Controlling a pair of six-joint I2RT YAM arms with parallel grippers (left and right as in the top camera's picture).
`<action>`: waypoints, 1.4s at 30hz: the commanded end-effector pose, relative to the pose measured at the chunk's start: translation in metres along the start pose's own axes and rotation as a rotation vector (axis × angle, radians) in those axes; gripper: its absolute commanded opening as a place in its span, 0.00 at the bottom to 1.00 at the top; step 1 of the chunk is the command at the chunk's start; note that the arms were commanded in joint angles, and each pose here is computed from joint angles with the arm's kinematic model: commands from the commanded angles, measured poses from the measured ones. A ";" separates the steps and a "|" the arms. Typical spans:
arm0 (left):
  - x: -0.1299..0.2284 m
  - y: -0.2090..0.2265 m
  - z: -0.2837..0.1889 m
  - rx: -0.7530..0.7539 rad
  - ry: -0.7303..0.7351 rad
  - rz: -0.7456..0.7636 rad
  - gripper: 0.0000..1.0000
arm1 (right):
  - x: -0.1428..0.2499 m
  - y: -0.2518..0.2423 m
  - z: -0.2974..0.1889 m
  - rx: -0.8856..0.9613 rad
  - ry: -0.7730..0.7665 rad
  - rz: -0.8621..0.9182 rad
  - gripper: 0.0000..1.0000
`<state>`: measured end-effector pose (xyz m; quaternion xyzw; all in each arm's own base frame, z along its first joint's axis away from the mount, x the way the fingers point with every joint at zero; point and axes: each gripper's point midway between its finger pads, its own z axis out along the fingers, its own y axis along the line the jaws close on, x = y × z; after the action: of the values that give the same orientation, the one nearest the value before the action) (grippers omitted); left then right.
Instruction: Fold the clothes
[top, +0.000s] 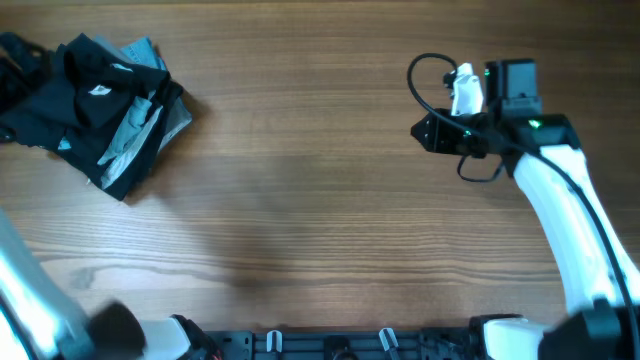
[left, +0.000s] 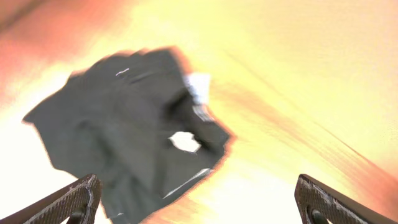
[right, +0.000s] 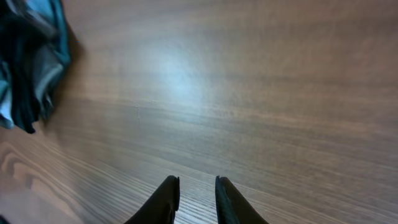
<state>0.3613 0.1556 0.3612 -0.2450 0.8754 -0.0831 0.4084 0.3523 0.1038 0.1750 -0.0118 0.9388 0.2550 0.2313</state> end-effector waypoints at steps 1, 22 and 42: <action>0.031 -0.083 -0.053 0.220 -0.021 0.390 1.00 | -0.016 0.027 -0.052 -0.006 -0.165 -0.079 0.32; 0.115 -0.151 -0.119 0.366 0.085 0.522 1.00 | 0.036 0.092 -0.199 -0.072 -0.516 -0.253 1.00; 0.115 -0.151 -0.119 0.366 0.085 0.522 1.00 | 0.081 0.022 -0.133 0.080 -0.998 -0.573 1.00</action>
<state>0.2621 -0.0385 0.4140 0.0726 0.8949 -0.1418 0.4169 0.2248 0.0606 0.2779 -0.1053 0.6907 0.1283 0.7039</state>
